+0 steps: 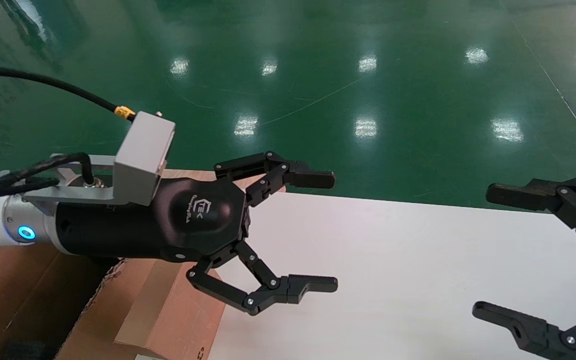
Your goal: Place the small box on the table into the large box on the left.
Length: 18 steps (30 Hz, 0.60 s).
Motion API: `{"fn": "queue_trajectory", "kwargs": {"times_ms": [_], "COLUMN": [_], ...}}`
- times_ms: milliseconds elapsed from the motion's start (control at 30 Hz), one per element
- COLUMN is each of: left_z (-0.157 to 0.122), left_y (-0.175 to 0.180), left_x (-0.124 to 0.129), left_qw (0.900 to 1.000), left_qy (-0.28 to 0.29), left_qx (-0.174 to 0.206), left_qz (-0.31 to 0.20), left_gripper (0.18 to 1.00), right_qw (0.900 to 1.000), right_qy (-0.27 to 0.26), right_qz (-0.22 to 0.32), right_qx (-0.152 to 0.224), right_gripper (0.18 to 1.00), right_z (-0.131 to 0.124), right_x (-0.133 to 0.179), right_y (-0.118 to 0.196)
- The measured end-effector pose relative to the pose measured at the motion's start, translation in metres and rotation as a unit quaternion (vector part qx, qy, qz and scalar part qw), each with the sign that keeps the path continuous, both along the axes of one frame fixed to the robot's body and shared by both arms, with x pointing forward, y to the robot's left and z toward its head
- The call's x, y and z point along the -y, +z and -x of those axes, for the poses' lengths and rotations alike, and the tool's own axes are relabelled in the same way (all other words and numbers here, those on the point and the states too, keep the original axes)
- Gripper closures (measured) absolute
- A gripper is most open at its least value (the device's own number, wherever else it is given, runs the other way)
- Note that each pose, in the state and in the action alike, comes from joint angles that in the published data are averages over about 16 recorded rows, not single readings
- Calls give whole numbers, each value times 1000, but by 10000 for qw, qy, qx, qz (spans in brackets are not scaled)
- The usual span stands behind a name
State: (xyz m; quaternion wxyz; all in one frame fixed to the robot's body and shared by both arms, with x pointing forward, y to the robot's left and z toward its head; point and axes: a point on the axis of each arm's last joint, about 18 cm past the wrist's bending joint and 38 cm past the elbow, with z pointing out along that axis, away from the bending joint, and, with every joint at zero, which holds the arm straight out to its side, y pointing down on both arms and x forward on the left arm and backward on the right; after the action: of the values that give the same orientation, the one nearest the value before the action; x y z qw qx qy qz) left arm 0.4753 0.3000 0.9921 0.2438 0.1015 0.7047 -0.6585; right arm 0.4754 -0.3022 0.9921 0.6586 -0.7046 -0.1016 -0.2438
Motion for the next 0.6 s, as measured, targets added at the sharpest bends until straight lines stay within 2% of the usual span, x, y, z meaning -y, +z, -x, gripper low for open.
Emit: {"fn": "queue_trajectory", "kwargs": {"times_ms": [600], "left_z": [0], "left_y": [0], "left_x": [0], "left_qw": [10000], "left_qy": [4], "left_qx": [-2], "left_qz": [-4], "left_gripper": [184], "right_qw": [10000], "right_qy": [0], "right_qz": [0], "right_qx": [0], "right_gripper": [178], "right_z": [0], "right_x": [0], "right_y": [0]}}
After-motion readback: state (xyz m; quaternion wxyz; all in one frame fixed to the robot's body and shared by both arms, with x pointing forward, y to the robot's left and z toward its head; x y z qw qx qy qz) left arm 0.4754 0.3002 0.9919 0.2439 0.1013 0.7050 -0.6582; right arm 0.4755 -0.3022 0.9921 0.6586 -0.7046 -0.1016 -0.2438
